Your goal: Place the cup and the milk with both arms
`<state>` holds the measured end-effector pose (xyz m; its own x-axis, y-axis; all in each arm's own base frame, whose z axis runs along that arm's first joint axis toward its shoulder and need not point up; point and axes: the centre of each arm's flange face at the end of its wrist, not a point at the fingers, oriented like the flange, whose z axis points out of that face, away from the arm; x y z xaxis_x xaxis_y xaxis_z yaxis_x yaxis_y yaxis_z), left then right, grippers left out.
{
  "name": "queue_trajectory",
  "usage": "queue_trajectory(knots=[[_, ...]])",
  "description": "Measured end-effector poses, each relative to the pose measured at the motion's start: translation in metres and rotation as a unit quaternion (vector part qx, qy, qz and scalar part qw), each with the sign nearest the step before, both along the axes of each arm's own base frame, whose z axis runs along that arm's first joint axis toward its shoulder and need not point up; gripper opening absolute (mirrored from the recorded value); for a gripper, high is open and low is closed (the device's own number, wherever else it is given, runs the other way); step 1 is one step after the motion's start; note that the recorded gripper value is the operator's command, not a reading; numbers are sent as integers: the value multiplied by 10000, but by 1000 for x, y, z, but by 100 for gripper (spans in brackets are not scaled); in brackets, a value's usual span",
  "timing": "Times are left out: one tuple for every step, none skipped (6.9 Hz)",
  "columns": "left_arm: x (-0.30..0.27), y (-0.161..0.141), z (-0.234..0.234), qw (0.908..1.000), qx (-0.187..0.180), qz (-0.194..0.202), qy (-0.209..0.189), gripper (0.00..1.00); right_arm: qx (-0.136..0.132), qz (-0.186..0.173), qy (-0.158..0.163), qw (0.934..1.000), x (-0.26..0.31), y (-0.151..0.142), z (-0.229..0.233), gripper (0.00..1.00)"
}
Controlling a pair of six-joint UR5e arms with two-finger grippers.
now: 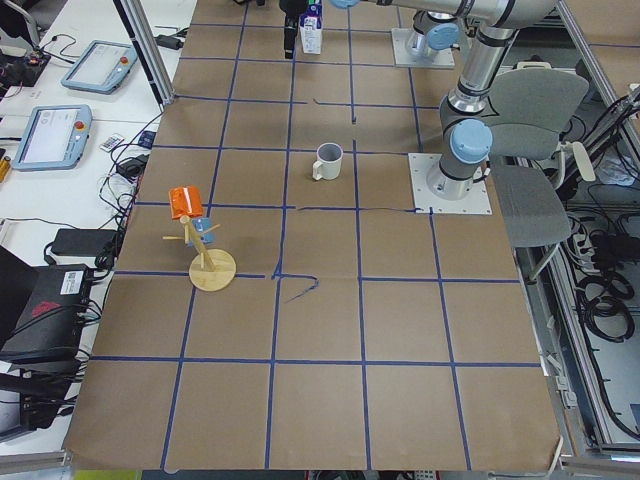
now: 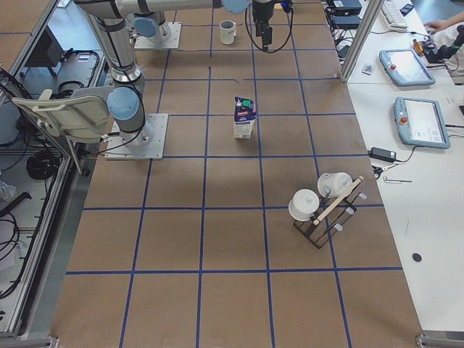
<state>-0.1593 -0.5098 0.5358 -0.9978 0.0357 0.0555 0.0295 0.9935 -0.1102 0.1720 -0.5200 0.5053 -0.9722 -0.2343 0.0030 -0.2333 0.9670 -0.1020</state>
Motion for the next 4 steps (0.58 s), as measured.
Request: queue_trajectory(knots=[[0,0,0,10000,0,0,0,100,-91,43,4,9999,-10,3,0,100],[0,0,0,10000,0,-1,0,100,-133,-13,1,9999,-26,0,4,100],[0,0,0,10000,0,1,0,100,-97,-80,-3,9999,-35,0,8,100],[1,0,0,10000,0,7,0,100,-62,-108,-6,9999,-38,2,11,100]])
